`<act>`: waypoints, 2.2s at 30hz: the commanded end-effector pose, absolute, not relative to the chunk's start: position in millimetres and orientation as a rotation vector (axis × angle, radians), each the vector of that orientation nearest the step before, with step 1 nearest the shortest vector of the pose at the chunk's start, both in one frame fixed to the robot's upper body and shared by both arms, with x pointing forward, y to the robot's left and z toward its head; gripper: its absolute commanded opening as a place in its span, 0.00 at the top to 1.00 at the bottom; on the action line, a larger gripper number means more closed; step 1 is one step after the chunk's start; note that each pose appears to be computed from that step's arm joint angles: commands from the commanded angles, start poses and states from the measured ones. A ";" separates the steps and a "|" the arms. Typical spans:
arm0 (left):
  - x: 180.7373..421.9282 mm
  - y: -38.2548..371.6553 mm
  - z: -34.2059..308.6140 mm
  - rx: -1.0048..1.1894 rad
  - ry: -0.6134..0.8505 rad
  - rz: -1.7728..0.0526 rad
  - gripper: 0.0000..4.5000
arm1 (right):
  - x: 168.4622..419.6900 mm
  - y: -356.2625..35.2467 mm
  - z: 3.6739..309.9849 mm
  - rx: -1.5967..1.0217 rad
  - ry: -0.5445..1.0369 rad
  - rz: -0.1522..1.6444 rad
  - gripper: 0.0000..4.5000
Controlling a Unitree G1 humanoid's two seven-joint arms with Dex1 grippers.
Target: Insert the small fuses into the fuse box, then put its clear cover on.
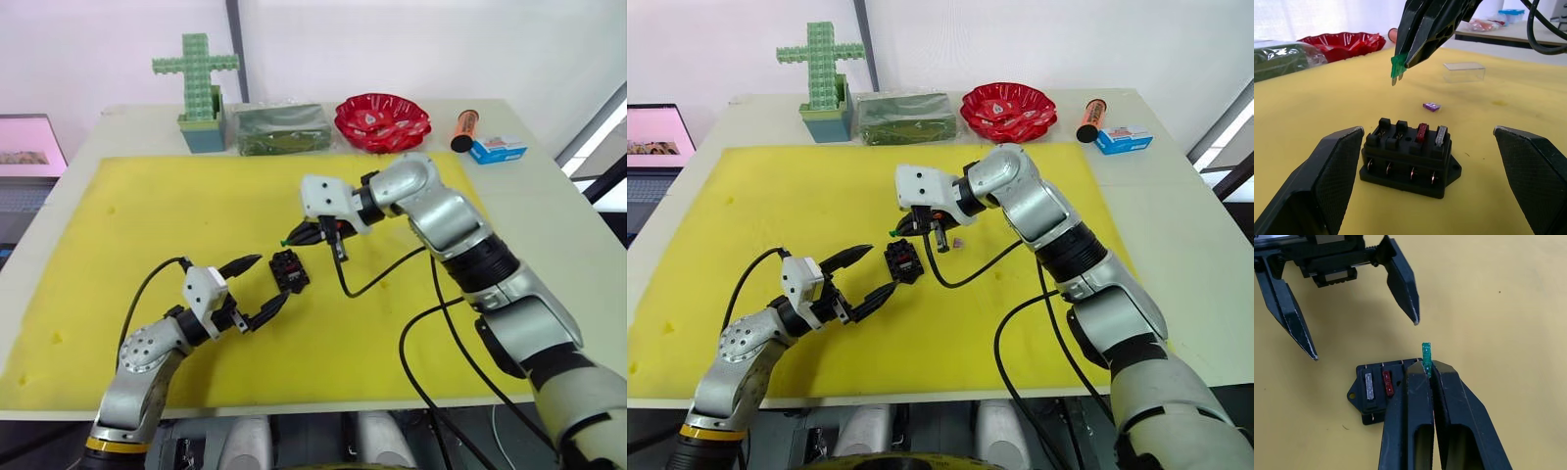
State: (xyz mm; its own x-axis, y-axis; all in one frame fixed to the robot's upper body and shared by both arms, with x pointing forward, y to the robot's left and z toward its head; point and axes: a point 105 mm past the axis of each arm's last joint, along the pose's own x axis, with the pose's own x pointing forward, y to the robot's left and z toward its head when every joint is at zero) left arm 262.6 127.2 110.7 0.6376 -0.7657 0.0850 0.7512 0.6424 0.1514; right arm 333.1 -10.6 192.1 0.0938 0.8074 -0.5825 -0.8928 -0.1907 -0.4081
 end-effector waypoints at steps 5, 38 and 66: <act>266.0 126.1 119.3 0.135 -0.197 -0.855 0.00 | 333.8 -7.1 184.2 -0.901 0.125 1.536 0.99; 270.7 124.9 124.0 0.153 -0.198 -0.830 0.00 | 346.7 -0.8 171.0 -1.047 0.083 1.586 0.99; 269.4 126.4 123.7 0.154 -0.191 -0.810 0.00 | 348.8 8.4 182.9 -1.130 0.084 1.687 0.99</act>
